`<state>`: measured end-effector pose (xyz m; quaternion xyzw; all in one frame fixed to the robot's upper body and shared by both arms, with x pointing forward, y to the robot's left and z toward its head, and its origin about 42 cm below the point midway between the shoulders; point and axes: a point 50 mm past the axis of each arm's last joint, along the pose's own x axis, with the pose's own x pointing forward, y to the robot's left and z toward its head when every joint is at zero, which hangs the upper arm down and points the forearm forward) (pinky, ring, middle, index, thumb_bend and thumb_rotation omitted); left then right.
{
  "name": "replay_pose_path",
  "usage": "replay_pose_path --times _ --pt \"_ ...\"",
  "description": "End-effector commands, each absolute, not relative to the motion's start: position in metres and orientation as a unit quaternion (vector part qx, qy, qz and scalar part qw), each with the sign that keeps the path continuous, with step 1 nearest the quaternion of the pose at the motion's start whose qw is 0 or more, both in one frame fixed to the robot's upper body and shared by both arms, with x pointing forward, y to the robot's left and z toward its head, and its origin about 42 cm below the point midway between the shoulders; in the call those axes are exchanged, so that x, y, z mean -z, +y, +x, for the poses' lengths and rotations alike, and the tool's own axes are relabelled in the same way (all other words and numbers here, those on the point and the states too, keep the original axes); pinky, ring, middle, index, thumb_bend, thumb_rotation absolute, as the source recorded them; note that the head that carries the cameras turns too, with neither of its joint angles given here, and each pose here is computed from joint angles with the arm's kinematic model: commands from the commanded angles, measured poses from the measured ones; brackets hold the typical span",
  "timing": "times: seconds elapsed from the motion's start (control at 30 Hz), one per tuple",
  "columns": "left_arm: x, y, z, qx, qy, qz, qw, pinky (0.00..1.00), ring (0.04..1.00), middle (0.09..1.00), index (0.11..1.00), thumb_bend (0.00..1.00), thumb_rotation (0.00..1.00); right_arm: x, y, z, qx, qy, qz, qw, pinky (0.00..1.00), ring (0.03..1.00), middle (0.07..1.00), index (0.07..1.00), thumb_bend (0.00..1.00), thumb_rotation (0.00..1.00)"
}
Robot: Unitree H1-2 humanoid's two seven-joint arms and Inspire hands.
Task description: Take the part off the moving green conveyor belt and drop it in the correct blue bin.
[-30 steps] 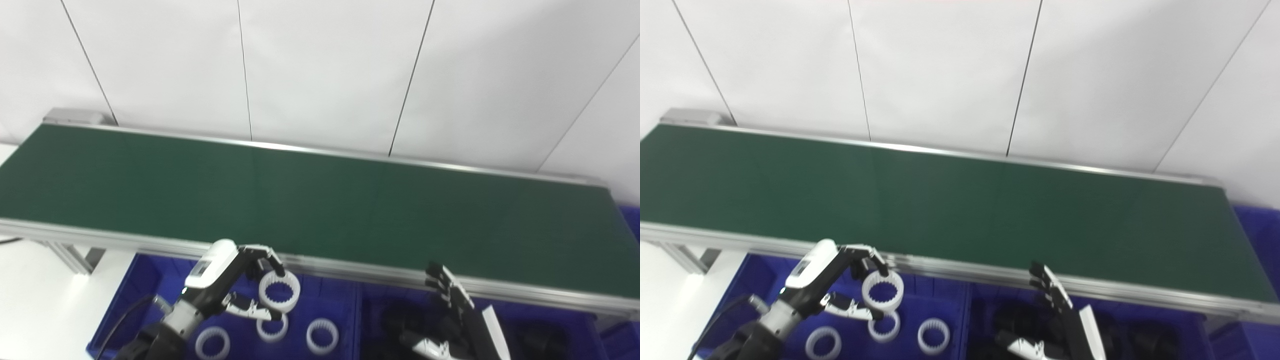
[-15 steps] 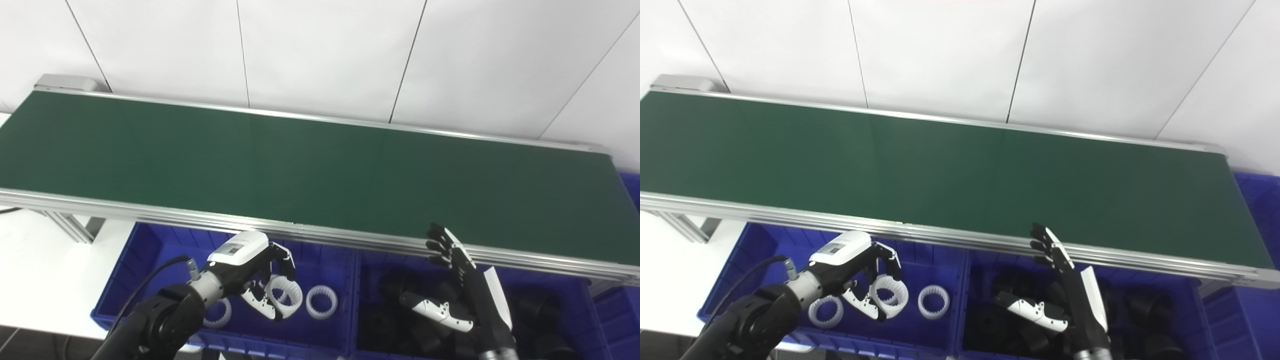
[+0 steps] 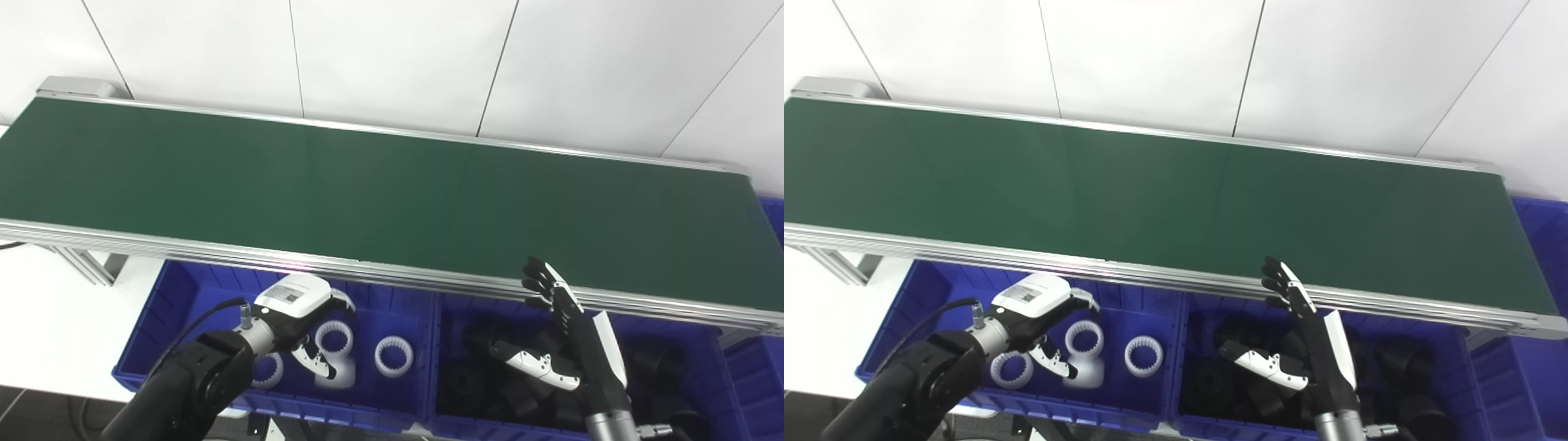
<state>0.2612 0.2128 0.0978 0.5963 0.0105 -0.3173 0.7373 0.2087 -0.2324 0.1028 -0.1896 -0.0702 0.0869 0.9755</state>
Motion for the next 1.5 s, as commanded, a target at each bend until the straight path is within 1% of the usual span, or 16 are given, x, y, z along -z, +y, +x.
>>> replay_pose_path --times 0.0,0.07,0.17,0.2,0.3,0.33,0.37,0.4,0.47,0.53,0.6,0.7,0.87,1.17,1.27,1.47 --pt "-0.111 0.214 0.263 0.299 -0.027 0.589 0.75 0.7 0.765 0.862 0.893 0.86 0.23 -0.114 -0.231 0.213 -0.085 -0.09 -0.185 0.975 0.76 0.848 0.885 0.91 0.83 0.46" --pt "-0.11 0.216 0.263 0.298 -0.033 0.584 0.754 0.68 0.762 0.865 0.9 0.87 0.23 -0.114 -0.231 0.213 -0.084 -0.09 -0.186 0.975 0.75 0.845 0.883 0.908 0.83 0.46" --pt "-0.111 0.218 0.263 0.298 -0.037 0.551 0.778 0.67 0.749 0.859 0.893 0.89 0.21 -0.114 -0.23 0.212 -0.084 -0.088 -0.184 0.975 0.76 0.842 0.879 0.905 0.84 0.46" --pt "-0.113 0.219 0.263 0.302 -0.032 0.508 0.806 0.66 0.747 0.857 0.89 0.89 0.21 -0.115 -0.229 0.212 -0.085 -0.084 -0.187 0.975 0.76 0.842 0.879 0.905 0.84 0.46" --pt "-0.115 0.221 0.265 0.315 -0.03 0.404 0.858 0.64 0.752 0.855 0.873 0.9 0.19 -0.115 -0.229 0.211 -0.09 -0.076 -0.192 0.974 0.76 0.84 0.876 0.91 0.84 0.48" --pt "-0.114 0.221 0.265 0.32 -0.033 0.365 0.874 0.61 0.754 0.855 0.867 0.9 0.17 -0.115 -0.228 0.21 -0.091 -0.073 -0.193 0.974 0.76 0.839 0.874 0.912 0.84 0.49" --pt "-0.112 0.222 0.266 0.325 -0.035 0.326 0.887 0.62 0.771 0.854 0.863 0.91 0.16 -0.115 -0.228 0.21 -0.093 -0.069 -0.194 0.974 0.76 0.838 0.871 0.911 0.85 0.5" --pt "-0.111 0.221 0.266 0.33 -0.032 0.285 0.899 0.67 0.796 0.86 0.867 0.92 0.2 -0.115 -0.227 0.21 -0.093 -0.066 -0.193 0.974 0.76 0.837 0.871 0.91 0.86 0.5" --pt "-0.11 0.219 0.265 0.337 -0.025 0.232 0.912 0.69 0.809 0.863 0.869 0.92 0.22 -0.115 -0.225 0.208 -0.096 -0.063 -0.193 0.974 0.76 0.837 0.871 0.91 0.86 0.5" --pt "-0.109 0.217 0.263 0.344 -0.027 0.191 0.919 0.75 0.838 0.871 0.887 0.93 0.24 -0.115 -0.224 0.207 -0.098 -0.061 -0.193 0.974 0.75 0.839 0.871 0.91 0.85 0.49" --pt "-0.108 0.216 0.261 0.347 -0.026 0.146 0.926 0.76 0.852 0.885 0.897 0.91 0.2 -0.114 -0.223 0.205 -0.1 -0.058 -0.192 0.975 0.76 0.84 0.873 0.908 0.86 0.49" --pt "-0.101 0.219 0.257 0.336 -0.007 0.094 0.937 0.76 0.827 0.881 0.901 0.93 0.2 -0.113 -0.222 0.202 -0.103 -0.051 -0.195 0.974 0.76 0.846 0.884 0.91 0.87 0.5" --pt "-0.094 0.226 0.252 0.322 0.008 0.042 0.946 0.78 0.84 0.887 0.916 0.92 0.2 -0.11 -0.219 0.2 -0.109 -0.043 -0.199 0.973 0.77 0.853 0.895 0.913 0.87 0.49" --pt "-0.086 0.235 0.247 0.314 0.011 0.031 0.949 0.8 0.848 0.892 0.914 0.89 0.14 -0.103 -0.212 0.198 -0.111 -0.03 -0.207 0.972 0.78 0.858 0.893 0.914 0.86 0.47" --pt "-0.083 0.236 0.247 0.311 0.011 0.028 0.95 0.8 0.849 0.898 0.914 0.89 0.14 -0.1 -0.21 0.198 -0.111 -0.029 -0.208 0.971 0.78 0.86 0.897 0.916 0.85 0.45" --pt "-0.078 0.241 0.246 0.304 0.006 0.033 0.952 0.8 0.849 0.896 0.918 0.88 0.15 -0.094 -0.206 0.197 -0.113 -0.019 -0.21 0.971 0.79 0.868 0.901 0.921 0.85 0.44"
